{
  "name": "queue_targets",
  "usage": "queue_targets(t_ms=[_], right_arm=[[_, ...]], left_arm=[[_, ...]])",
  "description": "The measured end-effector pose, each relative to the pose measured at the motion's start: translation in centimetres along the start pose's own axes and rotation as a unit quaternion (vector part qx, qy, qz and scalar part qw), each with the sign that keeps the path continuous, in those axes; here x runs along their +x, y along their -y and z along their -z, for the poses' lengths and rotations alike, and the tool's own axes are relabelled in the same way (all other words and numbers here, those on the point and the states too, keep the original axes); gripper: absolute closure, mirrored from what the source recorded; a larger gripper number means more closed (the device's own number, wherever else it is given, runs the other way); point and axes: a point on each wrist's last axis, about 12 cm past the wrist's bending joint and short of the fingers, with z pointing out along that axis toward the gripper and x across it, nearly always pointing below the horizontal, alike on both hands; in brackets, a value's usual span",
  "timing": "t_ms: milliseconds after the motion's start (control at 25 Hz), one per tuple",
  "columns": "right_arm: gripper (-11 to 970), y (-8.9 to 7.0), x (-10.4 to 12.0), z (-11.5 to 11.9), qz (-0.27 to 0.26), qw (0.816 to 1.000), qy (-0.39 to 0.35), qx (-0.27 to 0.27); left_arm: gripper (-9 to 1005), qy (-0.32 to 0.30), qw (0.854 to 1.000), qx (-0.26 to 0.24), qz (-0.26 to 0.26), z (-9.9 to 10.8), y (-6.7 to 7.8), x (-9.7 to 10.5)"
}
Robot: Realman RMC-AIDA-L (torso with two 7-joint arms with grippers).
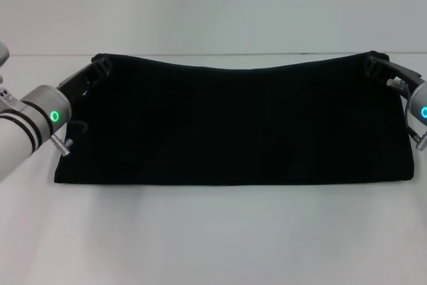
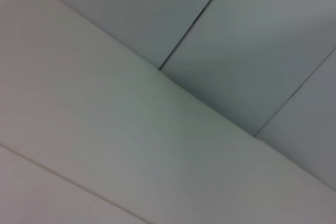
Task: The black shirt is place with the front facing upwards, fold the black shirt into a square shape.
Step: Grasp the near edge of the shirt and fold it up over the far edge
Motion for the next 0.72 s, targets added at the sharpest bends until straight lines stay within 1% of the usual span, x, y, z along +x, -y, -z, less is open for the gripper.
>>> queue_targets(t_ms=[80, 200, 280, 520, 600, 640, 720], right_arm=[[906, -0.1, 0.0, 0.0, -0.001, 1.0, 0.008, 0.001], [808, 0.1, 0.0, 0.1, -0.006, 1.0, 0.014, 0.003], [742, 0.1, 0.1, 0.1, -0.007, 1.0, 0.013, 0.003], [486, 0.0, 0.3, 0.1, -0.009, 1.0, 0.01, 0.002], [273, -0.1, 0.3, 0.1, -0.009, 1.0, 0.01, 0.0], [253, -0.1, 0.3, 0.1, -0.009, 1.0, 0.01, 0.0], [213, -0.1, 0.4, 0.1, -0.012, 1.0, 0.009, 0.0]], left_arm=[[933, 0.013, 1.0, 0.001, 0.004, 0.1, 0.0, 0.2], [933, 0.028, 1.0, 0.003, 0.003, 0.3, 0.0, 0.7], [853, 0.031, 1.0, 0.003, 0.001, 0.4, -0.1, 1.0], [617, 0.03, 1.0, 0.002, 0.003, 0.5, -0.1, 1.2], [540, 0.03, 1.0, 0.003, 0.003, 0.5, -0.1, 1.3], [501, 0.03, 1.0, 0.003, 0.003, 0.5, -0.1, 1.3], [478, 0.03, 1.0, 0.003, 0.004, 0.6, -0.1, 1.3]])
